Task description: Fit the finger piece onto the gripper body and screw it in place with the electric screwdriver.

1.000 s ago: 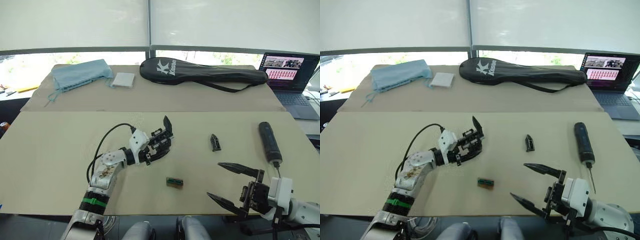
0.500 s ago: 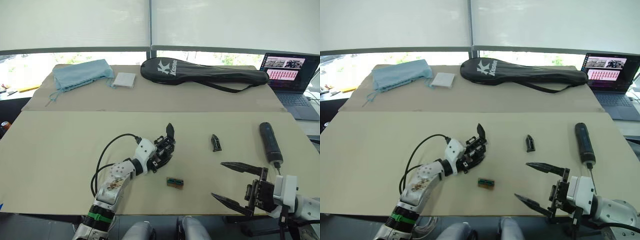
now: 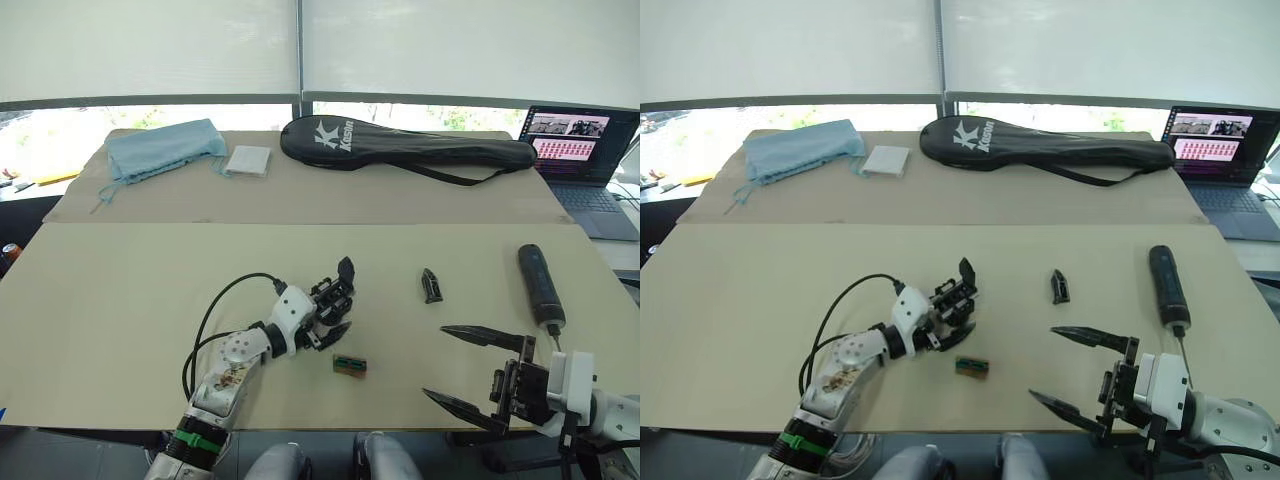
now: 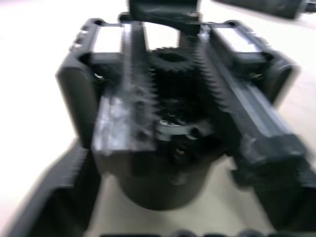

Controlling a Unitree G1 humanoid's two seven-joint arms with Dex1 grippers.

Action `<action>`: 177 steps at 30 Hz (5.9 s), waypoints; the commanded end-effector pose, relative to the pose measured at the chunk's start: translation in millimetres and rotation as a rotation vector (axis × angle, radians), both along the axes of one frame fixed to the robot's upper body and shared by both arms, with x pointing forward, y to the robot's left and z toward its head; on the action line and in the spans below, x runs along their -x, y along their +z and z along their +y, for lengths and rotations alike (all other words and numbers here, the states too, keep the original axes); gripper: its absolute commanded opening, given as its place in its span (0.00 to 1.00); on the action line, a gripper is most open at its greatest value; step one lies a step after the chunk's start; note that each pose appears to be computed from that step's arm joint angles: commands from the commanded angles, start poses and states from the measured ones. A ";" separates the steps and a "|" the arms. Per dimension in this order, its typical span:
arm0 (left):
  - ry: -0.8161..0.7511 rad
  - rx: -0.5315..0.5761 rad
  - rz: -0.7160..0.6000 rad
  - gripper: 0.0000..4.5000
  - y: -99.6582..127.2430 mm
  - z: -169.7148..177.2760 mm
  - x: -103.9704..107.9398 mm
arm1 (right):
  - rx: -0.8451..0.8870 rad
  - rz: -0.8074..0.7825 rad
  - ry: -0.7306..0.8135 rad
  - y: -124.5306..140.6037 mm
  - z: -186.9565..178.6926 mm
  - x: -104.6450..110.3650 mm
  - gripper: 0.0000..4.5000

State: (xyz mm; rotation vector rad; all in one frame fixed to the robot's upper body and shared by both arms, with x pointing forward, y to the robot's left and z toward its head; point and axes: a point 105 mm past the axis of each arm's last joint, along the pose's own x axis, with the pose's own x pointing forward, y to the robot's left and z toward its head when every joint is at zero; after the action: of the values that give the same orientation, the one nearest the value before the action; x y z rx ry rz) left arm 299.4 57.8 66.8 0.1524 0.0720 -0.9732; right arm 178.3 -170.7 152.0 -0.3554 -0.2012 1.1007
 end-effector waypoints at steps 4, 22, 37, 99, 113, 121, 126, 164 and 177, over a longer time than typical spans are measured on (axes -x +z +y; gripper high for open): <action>-0.091 -0.055 0.008 0.99 5.1 45.8 -7.5 | -0.002 -0.031 -0.006 10.1 -5.2 1.0 1.00; -0.626 -0.196 -0.011 0.99 10.3 22.5 -35.6 | 0.004 -0.020 -0.004 12.8 -8.1 0.3 1.00; -0.563 -0.140 -0.085 0.50 14.3 18.5 -45.8 | 0.004 -0.013 -0.037 13.2 -4.4 7.5 1.00; -0.358 -0.138 -0.001 0.99 1.0 12.3 -14.1 | 0.015 0.020 0.000 2.4 -2.0 12.9 1.00; -0.549 -0.121 -0.010 0.99 0.0 -17.6 -24.8 | 0.006 0.013 -0.021 0.4 0.7 13.9 1.00; -0.503 -0.137 -0.015 0.51 -4.2 -9.0 -29.4 | 0.008 0.011 -0.025 0.4 0.1 13.5 1.00; -0.426 -0.116 -0.040 0.52 5.3 3.8 -32.2 | 0.008 0.011 -0.027 0.2 0.0 13.1 1.00; -0.294 0.026 -0.088 0.98 65.6 117.7 13.5 | -0.025 0.136 -0.519 -9.6 -53.9 16.9 1.00; -0.384 0.073 -0.216 0.98 152.5 96.0 13.8 | 0.039 0.456 -0.631 7.1 -53.6 -56.9 1.00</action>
State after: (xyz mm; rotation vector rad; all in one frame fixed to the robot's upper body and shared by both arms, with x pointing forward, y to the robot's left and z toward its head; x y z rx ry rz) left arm 289.8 156.9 204.2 0.1926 -0.1603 -1.3213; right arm 230.1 -228.4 159.1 -0.2155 0.2453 0.5197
